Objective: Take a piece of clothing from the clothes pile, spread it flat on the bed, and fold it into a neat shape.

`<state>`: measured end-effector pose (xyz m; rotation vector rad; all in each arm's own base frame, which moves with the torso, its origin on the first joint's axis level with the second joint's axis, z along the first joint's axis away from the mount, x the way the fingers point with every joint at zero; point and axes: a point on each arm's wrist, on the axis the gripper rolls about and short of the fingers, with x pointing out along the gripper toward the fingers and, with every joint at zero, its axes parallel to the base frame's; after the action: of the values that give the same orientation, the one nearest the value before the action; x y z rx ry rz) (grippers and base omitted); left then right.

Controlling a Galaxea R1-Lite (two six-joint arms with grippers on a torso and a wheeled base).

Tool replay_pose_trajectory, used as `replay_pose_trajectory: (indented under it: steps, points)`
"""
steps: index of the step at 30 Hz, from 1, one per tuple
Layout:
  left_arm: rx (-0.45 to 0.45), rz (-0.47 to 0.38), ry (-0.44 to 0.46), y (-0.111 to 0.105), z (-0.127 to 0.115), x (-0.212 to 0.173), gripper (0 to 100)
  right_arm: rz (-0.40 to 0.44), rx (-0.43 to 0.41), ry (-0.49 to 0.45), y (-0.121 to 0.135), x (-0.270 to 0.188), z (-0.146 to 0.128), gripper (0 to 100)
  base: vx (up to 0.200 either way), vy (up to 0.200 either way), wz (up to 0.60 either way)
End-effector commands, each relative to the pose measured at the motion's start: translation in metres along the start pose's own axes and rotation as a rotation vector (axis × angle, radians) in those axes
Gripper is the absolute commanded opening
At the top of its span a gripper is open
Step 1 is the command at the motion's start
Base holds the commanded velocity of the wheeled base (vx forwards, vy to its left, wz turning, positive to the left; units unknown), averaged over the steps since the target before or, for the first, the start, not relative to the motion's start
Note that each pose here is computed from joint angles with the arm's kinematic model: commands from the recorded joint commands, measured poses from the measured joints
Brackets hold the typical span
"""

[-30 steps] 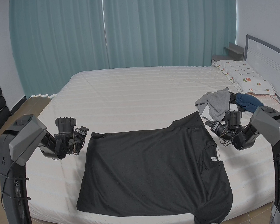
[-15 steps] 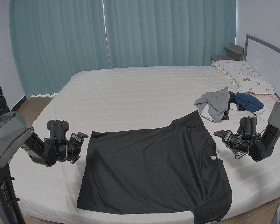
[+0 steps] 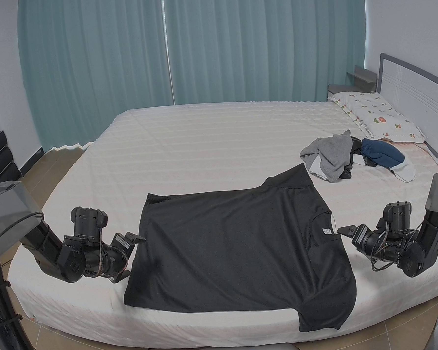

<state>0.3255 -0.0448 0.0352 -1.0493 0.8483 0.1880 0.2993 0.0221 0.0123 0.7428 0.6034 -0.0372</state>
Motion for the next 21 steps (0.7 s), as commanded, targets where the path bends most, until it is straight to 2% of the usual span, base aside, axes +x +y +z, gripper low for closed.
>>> replay_pose_trajectory:
  steps: [1,2,14,21]
  points:
    - [0.004,0.009,0.013,0.003,-0.005,-0.003,100,-0.016,0.003,0.042,-0.006,-0.003,-0.009,100,0.0,0.0,0.0]
    - [0.003,0.008,0.015,0.002,-0.006,-0.003,100,-0.014,0.005,0.044,-0.006,-0.003,-0.009,100,0.0,0.0,0.0]
    - [0.02,0.005,0.02,0.002,-0.01,-0.009,100,-0.011,0.003,0.063,-0.005,-0.01,-0.015,100,0.0,-0.2,0.0]
    - [0.021,0.004,0.018,0.002,-0.011,-0.011,100,-0.012,-0.005,0.082,-0.004,-0.011,-0.021,100,0.0,0.0,0.0]
